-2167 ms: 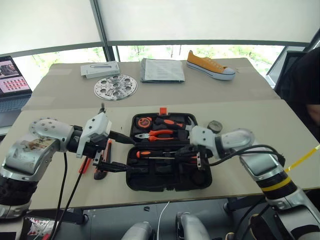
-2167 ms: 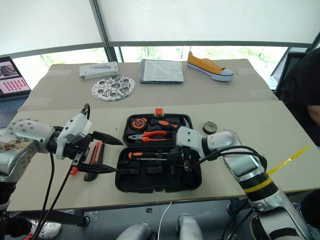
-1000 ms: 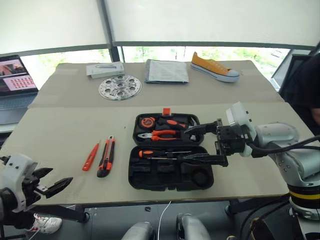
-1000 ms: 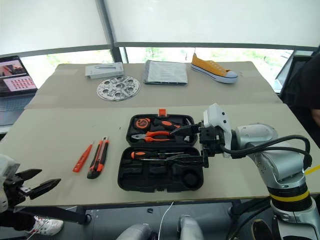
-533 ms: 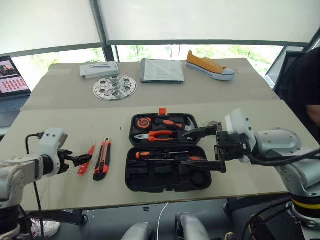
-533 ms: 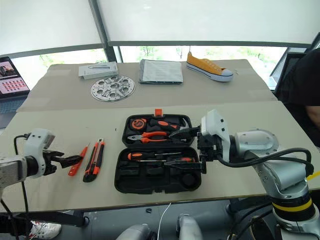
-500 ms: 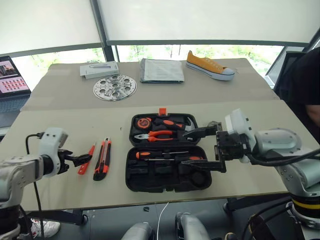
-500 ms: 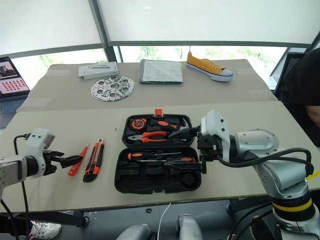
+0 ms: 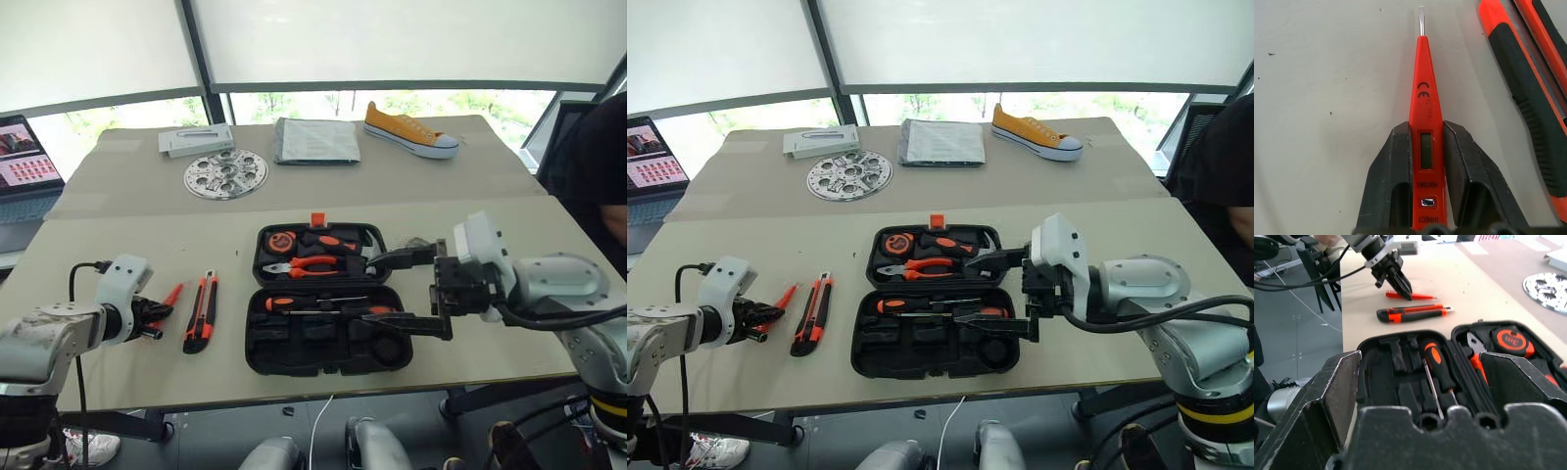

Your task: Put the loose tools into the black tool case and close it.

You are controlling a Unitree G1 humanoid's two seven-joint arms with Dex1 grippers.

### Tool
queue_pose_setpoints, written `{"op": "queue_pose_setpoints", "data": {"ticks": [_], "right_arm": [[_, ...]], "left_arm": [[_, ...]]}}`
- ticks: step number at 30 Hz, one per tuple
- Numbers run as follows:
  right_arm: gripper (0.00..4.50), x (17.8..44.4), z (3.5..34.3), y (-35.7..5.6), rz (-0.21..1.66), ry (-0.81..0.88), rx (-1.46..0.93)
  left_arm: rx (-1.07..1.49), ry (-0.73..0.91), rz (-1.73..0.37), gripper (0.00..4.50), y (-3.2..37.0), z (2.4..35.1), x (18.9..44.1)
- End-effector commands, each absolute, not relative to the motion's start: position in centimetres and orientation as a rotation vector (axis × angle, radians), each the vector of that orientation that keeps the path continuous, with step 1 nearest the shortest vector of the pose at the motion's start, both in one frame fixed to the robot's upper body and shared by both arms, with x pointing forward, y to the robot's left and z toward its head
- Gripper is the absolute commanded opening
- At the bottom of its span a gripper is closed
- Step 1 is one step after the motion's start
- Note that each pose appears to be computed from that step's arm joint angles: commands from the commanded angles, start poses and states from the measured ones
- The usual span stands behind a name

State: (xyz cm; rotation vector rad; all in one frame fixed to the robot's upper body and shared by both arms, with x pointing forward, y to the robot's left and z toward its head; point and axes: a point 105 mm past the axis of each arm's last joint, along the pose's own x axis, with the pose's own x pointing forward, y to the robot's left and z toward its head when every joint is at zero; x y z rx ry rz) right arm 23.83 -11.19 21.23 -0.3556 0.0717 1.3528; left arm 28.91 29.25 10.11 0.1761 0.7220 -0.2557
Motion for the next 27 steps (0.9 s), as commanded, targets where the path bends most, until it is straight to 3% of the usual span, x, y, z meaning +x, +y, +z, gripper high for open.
{"op": "queue_pose_setpoints", "data": {"ticks": [1, 4, 6, 13, 16, 27], "right_arm": [[4.50, 22.5, 21.5, -11.5, 1.383, 0.094, -0.367], [4.50, 21.6, 20.8, -11.8, 1.392, 0.134, -0.379], [4.50, 21.2, 20.2, -11.9, 1.383, 0.148, -0.399], [4.50, 20.3, 19.4, -11.8, 1.358, 0.159, -0.384], [4.50, 20.1, 19.2, -11.6, 1.342, 0.154, -0.379], [4.50, 19.7, 18.9, -11.6, 1.282, 0.140, -0.360]], "left_arm": [[0.246, 0.603, -0.374, 0.43, 28.4, 13.3, 30.3], [0.398, 0.408, -0.649, 0.43, 24.2, 17.6, 31.4], [0.507, 0.326, -0.914, 0.43, 20.6, 19.2, 30.3], [0.652, 0.371, -1.386, 0.43, 14.0, 17.9, 28.5], [0.706, 0.450, -1.474, 0.43, 12.8, 16.3, 28.2], [0.731, 0.552, -1.472, 0.43, 10.7, 13.8, 29.2]]}}
